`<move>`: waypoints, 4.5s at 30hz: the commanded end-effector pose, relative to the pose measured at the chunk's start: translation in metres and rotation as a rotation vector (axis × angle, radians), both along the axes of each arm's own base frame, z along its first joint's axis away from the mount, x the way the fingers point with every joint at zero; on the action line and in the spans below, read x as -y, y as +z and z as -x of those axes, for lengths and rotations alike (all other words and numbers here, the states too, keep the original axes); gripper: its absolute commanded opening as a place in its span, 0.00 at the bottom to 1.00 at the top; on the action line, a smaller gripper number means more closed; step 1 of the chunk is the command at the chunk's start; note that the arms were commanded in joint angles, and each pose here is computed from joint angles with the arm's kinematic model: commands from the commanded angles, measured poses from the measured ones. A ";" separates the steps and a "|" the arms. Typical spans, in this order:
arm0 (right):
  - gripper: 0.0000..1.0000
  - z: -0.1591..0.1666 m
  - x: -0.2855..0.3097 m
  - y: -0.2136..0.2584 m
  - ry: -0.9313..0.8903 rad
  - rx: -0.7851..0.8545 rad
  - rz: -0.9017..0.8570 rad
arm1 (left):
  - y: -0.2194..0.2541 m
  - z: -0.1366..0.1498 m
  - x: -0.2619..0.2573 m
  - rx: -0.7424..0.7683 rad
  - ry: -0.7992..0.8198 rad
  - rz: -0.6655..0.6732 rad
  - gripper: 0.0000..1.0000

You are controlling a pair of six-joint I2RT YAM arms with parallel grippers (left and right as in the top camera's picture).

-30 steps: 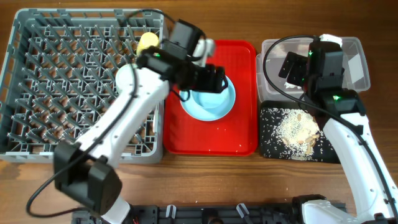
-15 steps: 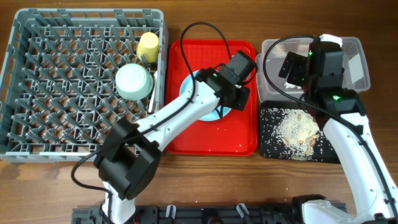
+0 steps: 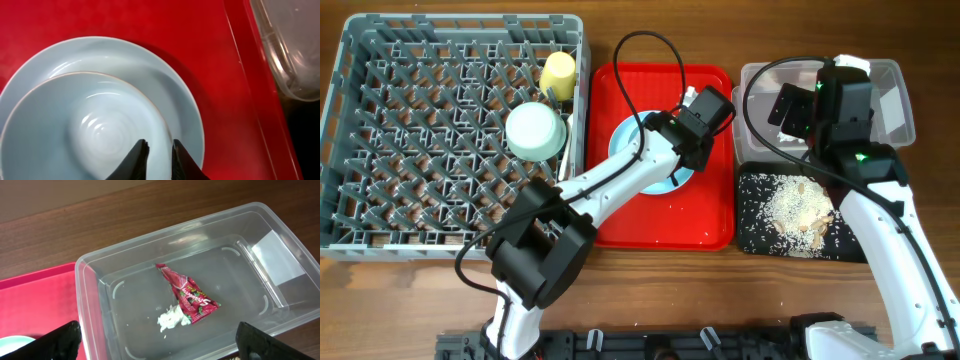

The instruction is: Sort waste into correct bins and load items into the dishwasher rack

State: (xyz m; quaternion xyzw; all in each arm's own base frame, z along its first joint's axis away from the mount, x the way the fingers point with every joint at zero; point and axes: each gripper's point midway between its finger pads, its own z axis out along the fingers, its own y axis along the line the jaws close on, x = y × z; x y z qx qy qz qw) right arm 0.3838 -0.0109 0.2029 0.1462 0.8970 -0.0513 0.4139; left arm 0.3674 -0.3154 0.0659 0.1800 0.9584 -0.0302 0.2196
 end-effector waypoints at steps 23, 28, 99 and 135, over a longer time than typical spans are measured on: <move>1.00 -0.003 0.000 0.002 0.006 0.003 -0.001 | -0.040 0.016 0.000 -0.120 -0.019 -0.024 0.10; 1.00 -0.003 0.000 0.002 0.006 0.003 -0.001 | -0.038 0.012 -0.012 -0.089 0.005 -0.083 0.04; 1.00 -0.003 0.000 0.001 0.006 0.002 -0.001 | 0.131 0.084 -0.326 -0.202 0.630 0.731 0.04; 1.00 -0.003 0.000 0.002 0.006 0.002 -0.002 | 0.129 0.106 -0.337 -0.124 0.899 0.271 0.04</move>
